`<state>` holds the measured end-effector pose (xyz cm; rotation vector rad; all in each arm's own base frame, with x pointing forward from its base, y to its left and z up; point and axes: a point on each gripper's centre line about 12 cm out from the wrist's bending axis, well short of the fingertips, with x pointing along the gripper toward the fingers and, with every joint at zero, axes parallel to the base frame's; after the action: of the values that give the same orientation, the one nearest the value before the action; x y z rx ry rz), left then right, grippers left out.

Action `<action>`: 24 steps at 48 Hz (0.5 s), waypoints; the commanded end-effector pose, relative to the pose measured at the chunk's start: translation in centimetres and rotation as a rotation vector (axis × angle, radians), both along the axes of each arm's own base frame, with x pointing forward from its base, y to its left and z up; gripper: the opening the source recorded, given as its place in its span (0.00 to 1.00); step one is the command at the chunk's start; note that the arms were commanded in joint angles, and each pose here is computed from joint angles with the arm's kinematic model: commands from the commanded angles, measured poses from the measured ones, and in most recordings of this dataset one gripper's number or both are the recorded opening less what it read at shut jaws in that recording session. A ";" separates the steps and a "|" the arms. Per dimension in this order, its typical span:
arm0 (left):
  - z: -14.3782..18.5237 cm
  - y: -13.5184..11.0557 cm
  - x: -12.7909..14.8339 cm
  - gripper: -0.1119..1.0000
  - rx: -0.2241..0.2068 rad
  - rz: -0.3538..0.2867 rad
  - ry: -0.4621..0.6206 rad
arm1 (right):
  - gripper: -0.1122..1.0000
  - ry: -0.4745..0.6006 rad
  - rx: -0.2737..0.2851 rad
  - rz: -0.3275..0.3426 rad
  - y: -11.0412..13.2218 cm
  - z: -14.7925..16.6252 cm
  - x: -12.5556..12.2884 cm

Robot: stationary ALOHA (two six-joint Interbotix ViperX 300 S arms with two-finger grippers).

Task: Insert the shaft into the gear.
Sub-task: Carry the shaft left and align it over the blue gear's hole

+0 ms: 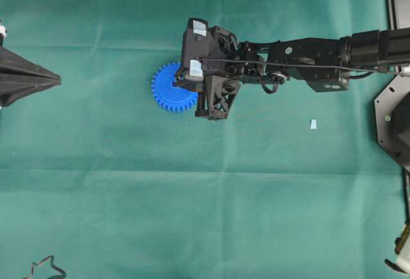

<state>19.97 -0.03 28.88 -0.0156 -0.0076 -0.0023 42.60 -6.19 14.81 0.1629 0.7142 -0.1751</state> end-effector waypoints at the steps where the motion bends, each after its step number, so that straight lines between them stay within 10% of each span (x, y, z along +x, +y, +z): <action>1: 1.1 0.1 0.2 0.10 0.002 0.002 -0.028 | 0.25 -0.039 -0.007 -0.003 -0.1 1.2 0.3; 24: 1.1 0.0 0.2 0.10 0.001 0.001 -0.028 | 0.25 -0.050 -0.009 -0.003 -0.1 1.3 0.3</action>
<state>19.97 -0.03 28.88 -0.0171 -0.0076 -0.0023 42.69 -6.22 14.91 0.1617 0.7020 -0.1759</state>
